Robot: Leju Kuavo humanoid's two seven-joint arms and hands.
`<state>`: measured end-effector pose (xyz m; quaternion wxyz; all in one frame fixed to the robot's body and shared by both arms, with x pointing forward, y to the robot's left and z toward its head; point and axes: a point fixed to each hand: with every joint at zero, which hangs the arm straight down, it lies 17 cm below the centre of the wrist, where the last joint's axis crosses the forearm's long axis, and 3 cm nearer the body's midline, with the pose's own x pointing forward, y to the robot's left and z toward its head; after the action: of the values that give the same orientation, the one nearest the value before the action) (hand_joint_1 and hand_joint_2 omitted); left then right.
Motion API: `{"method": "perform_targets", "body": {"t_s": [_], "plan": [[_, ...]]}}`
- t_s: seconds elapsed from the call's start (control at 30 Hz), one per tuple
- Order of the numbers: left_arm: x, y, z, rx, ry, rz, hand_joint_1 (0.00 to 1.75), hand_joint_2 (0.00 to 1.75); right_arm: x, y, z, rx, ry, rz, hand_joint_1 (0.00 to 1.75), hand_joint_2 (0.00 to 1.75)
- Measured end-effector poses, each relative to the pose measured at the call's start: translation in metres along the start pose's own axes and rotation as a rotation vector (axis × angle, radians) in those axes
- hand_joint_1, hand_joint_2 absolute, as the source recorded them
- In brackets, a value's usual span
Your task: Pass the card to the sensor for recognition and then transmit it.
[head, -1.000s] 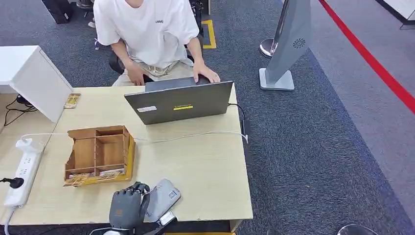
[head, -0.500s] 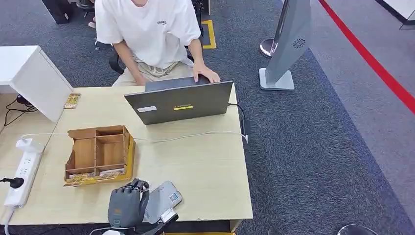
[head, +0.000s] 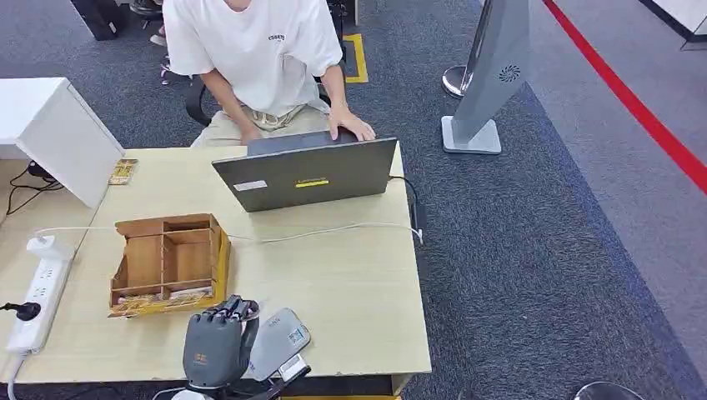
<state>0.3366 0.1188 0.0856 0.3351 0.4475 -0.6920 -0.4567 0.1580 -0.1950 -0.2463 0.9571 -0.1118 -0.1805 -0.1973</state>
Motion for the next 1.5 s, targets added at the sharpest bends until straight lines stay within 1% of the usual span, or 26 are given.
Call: {"method": "perform_targets", "body": {"t_s": [0.23,0.37,0.47,0.6,0.77,0.87,1.0,1.2,1.27,1.37,1.43,1.5], "plan": [[0.004,0.001,0.001,0.002,-0.021,-0.002,1.75,1.75,0.0,0.0,0.0,-0.001,0.002,-0.001,0.0,1.75],[0.021,-0.001,0.005,-0.008,-0.078,0.028,1.75,1.75,-0.001,0.0,0.0,-0.002,0.006,-0.012,0.0,1.75],[0.036,-0.008,0.014,-0.033,-0.104,0.042,1.75,1.75,-0.001,-0.002,0.0,-0.007,0.006,-0.028,0.0,1.75],[0.05,-0.021,0.036,-0.087,-0.116,0.065,1.75,1.75,-0.005,-0.004,-0.001,-0.007,0.012,-0.045,0.0,1.75],[0.045,-0.042,0.059,-0.173,-0.084,0.105,1.75,1.75,-0.008,-0.009,-0.002,-0.011,0.02,-0.053,0.0,1.75],[0.045,-0.059,0.071,-0.239,-0.088,0.114,1.75,1.75,-0.01,-0.012,-0.003,-0.016,0.025,-0.056,0.0,1.75],[0.045,-0.082,0.083,-0.339,-0.083,0.117,1.75,1.75,-0.011,-0.014,-0.003,-0.02,0.031,-0.061,0.0,1.75],[0.043,-0.097,0.087,-0.402,-0.077,0.109,1.75,1.75,-0.011,-0.015,-0.004,-0.023,0.036,-0.064,0.0,1.75],[0.04,-0.093,0.082,-0.381,-0.069,0.104,1.75,1.75,-0.012,-0.015,-0.004,-0.025,0.041,-0.063,0.0,1.75],[0.037,-0.07,0.068,-0.256,-0.081,0.068,1.75,1.75,-0.013,-0.018,-0.004,-0.033,0.044,-0.061,0.0,1.75],[0.032,-0.056,0.057,-0.206,-0.099,0.034,1.75,1.75,-0.014,-0.019,-0.005,-0.04,0.045,-0.059,0.0,1.75],[0.023,-0.043,0.043,-0.169,-0.089,0.024,1.75,1.75,-0.014,-0.02,-0.005,-0.043,0.046,-0.057,0.0,1.75]]}}
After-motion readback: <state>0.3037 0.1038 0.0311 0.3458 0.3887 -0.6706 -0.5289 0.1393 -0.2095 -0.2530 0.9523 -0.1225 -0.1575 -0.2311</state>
